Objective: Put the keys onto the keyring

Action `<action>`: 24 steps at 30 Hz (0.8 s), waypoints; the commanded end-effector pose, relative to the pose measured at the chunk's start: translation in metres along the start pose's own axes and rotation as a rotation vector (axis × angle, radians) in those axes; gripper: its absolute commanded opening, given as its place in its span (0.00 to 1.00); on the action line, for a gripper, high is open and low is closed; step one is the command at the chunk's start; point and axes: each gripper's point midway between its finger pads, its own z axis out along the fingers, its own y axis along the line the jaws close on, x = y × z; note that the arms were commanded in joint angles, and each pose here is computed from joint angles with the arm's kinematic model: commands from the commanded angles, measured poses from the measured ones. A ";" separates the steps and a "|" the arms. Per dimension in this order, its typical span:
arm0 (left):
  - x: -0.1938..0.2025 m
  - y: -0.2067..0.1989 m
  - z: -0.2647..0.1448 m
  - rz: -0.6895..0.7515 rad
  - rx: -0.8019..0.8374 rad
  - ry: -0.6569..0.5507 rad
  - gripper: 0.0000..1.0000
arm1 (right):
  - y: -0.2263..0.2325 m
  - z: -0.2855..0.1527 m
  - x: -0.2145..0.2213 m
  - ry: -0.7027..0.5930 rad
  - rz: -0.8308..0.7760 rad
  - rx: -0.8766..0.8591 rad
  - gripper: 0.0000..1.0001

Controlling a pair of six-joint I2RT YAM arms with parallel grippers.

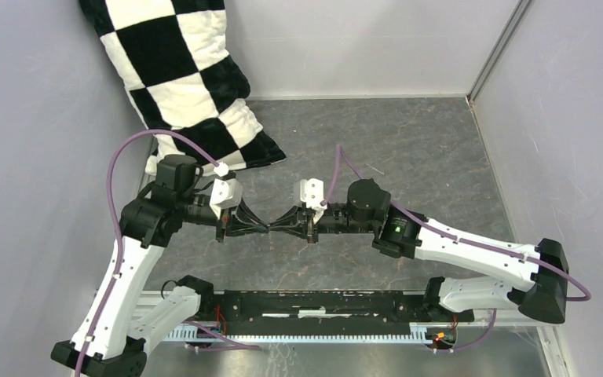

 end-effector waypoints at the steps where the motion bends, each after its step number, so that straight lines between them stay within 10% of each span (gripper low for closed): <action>1: -0.016 -0.004 0.000 0.089 0.031 -0.045 0.05 | 0.005 0.012 -0.037 -0.091 -0.005 -0.028 0.01; 11: -0.012 0.003 0.000 0.101 -0.020 -0.041 0.18 | 0.004 0.017 -0.033 -0.052 0.022 -0.024 0.01; 19: -0.017 0.011 -0.001 0.122 -0.087 -0.062 0.02 | 0.006 0.021 -0.036 -0.042 0.030 -0.028 0.02; 24: -0.018 0.013 -0.002 0.123 -0.125 -0.083 0.02 | 0.012 0.018 -0.046 -0.073 0.058 -0.053 0.20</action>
